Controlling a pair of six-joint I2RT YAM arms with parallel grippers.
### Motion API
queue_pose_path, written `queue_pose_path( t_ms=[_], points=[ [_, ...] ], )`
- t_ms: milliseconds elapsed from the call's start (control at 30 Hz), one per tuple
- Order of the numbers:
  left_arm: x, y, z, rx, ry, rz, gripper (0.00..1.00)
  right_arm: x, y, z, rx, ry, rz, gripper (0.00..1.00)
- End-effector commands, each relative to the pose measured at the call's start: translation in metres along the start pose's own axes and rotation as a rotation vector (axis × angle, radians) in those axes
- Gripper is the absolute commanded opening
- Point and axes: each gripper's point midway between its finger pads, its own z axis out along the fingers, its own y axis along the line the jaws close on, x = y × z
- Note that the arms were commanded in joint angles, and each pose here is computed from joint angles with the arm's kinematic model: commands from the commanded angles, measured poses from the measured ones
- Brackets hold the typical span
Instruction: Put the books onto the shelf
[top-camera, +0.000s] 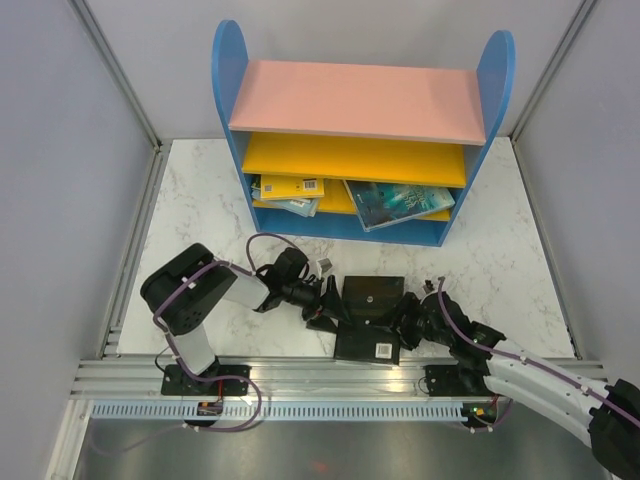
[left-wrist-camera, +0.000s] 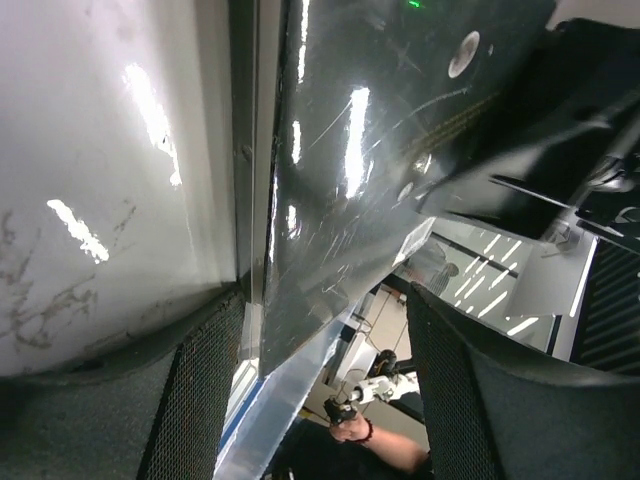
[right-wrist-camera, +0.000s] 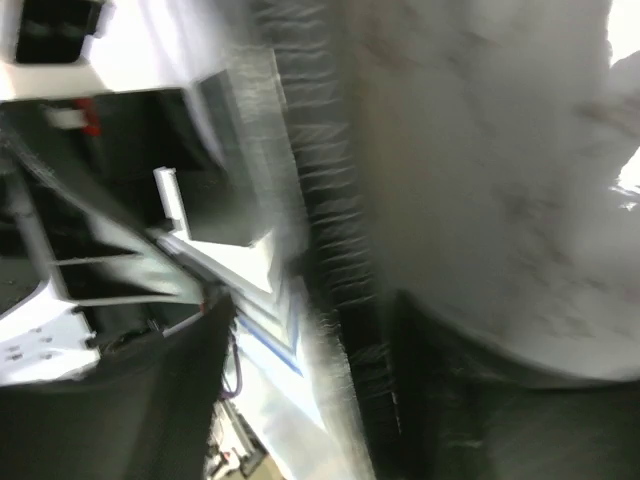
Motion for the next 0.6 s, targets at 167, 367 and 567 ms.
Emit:
queue_pose_path(
  t_ms=[167, 367, 567],
  points=[
    [0.014, 0.064, -0.004, -0.247, -0.036, -0.156, 0.71, 0.010, -0.052, 0.000, 0.100, -0.005, -0.001, 0.00],
    [0.017, 0.063, -0.026, -0.330, -0.042, -0.105, 0.70, 0.018, -0.010, -0.011, -0.047, 0.043, -0.029, 0.00],
    [0.016, 0.043, -0.063, -0.388, -0.082, -0.035, 0.70, 0.006, 0.063, -0.051, -0.148, -0.033, -0.074, 0.00]
  ],
)
